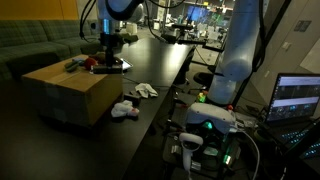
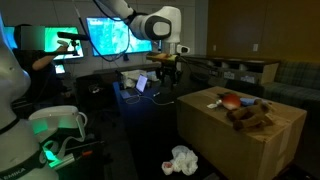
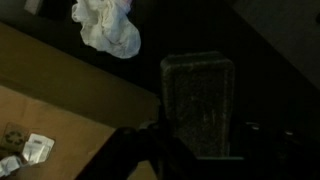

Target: Swap the things on the box with the things on the table

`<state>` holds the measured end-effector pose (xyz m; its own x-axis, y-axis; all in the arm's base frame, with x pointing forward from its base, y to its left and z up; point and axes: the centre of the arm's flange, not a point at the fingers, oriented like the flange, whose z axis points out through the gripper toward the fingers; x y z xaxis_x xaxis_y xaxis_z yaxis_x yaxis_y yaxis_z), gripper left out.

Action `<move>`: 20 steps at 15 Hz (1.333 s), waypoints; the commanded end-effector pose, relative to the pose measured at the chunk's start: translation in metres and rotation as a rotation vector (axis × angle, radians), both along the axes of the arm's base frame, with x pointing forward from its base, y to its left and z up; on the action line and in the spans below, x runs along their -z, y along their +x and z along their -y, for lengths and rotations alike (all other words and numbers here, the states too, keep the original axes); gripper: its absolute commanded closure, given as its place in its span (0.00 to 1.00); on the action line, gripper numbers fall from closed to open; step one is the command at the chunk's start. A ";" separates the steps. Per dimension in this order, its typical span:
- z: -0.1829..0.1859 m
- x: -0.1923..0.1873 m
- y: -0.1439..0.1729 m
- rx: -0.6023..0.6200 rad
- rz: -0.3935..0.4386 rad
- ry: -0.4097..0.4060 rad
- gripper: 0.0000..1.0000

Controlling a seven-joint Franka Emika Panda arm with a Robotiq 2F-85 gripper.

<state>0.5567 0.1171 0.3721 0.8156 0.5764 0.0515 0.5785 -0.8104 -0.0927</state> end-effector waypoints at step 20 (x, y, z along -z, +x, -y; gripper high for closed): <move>-0.032 0.088 0.163 0.061 0.278 -0.215 0.67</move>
<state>0.7016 0.1456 0.2826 0.8097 0.5701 0.1391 0.5431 -0.8178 0.1904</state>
